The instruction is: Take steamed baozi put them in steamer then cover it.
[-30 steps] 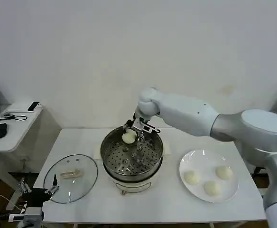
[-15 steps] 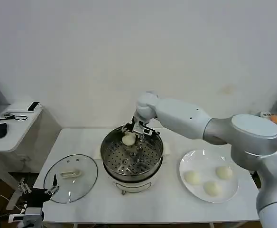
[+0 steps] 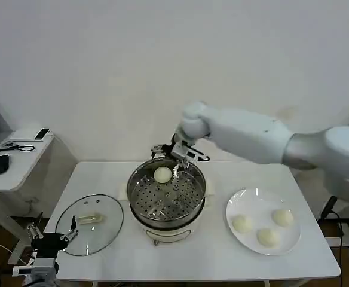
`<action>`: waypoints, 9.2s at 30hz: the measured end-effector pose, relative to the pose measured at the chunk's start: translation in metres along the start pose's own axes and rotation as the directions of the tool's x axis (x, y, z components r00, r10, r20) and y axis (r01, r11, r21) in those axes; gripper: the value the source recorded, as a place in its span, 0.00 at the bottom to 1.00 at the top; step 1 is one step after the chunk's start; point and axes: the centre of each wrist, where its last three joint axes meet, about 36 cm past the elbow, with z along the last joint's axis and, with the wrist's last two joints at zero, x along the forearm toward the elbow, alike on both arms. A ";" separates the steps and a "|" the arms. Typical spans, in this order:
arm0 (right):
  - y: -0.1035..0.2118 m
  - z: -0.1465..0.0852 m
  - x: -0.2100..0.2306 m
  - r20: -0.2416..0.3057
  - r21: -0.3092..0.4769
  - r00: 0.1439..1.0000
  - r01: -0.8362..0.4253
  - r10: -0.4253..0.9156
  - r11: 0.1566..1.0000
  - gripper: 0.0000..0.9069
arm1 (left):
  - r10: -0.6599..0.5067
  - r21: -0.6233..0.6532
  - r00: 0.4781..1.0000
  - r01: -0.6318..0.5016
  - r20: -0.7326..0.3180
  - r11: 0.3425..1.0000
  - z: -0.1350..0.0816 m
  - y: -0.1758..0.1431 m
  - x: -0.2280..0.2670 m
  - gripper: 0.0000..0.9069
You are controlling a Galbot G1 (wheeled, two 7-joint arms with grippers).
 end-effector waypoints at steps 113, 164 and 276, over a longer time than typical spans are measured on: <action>0.129 0.026 0.064 -0.121 -0.701 0.988 -0.017 -0.095 0.713 0.72 | 0.042 0.016 0.999 -0.042 0.009 0.999 -0.005 -0.009 -0.020 1.00; -0.059 -0.111 -0.119 0.071 -0.766 0.983 0.164 -0.172 0.622 1.00 | -0.009 0.021 1.000 0.009 0.000 1.000 -0.001 0.011 -0.026 1.00; 0.391 -0.031 -0.020 -0.017 -0.867 0.944 0.149 -0.328 0.476 0.70 | 0.051 0.016 0.999 -0.051 -0.011 0.999 0.008 -0.020 -0.024 1.00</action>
